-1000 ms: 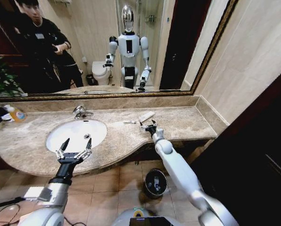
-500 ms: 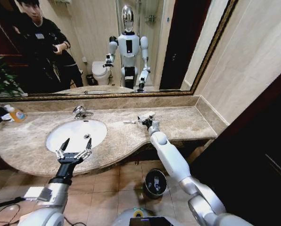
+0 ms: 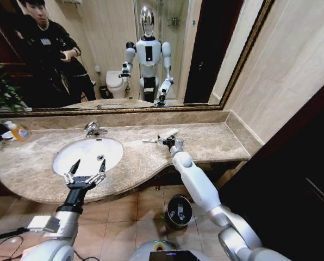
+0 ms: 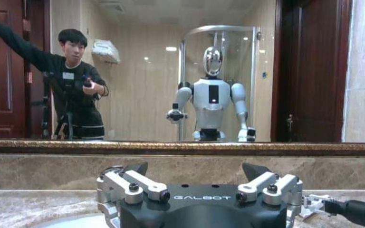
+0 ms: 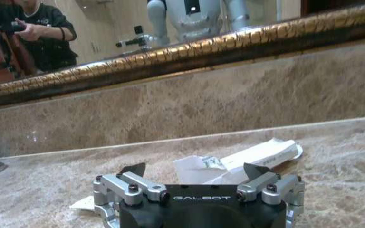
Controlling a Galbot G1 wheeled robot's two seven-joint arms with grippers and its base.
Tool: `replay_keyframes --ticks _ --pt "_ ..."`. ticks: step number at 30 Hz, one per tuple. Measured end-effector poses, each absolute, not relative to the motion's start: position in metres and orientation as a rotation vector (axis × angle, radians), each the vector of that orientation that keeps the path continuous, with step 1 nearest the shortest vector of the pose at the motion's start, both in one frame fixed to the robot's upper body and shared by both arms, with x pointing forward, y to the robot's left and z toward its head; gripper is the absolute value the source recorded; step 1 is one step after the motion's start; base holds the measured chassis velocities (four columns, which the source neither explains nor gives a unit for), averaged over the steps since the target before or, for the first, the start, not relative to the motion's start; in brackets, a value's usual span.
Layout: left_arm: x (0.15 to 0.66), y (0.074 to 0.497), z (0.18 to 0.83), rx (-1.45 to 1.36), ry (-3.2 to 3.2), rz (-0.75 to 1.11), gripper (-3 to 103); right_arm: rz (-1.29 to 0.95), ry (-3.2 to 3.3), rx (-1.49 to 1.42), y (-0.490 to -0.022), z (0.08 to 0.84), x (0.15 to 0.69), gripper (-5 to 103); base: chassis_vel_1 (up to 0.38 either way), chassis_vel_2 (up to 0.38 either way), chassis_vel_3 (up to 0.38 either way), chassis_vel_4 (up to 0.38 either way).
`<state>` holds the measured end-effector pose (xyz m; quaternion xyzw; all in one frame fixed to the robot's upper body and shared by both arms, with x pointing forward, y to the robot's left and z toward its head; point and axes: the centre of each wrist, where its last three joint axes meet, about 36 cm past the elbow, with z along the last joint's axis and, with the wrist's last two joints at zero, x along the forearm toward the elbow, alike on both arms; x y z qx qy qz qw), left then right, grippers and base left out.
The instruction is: Pick up the trash from the sink and place it in the trash bin.
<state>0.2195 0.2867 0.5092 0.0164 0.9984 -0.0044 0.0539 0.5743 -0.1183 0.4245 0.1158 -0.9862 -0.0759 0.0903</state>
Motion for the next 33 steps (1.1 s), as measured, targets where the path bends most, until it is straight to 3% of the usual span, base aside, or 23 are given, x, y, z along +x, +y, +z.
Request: replay_keyframes --ticks 14,33 --pt "0.219 0.287 0.509 0.05 3.033 -0.013 100 -0.476 -2.784 0.077 -0.076 0.462 0.607 100 0.0 0.0 0.0 0.0" --pt "0.219 0.287 0.509 0.05 3.033 -0.013 100 -0.355 -2.812 -0.003 -0.092 0.434 0.621 100 0.0 0.0 0.0 0.0"
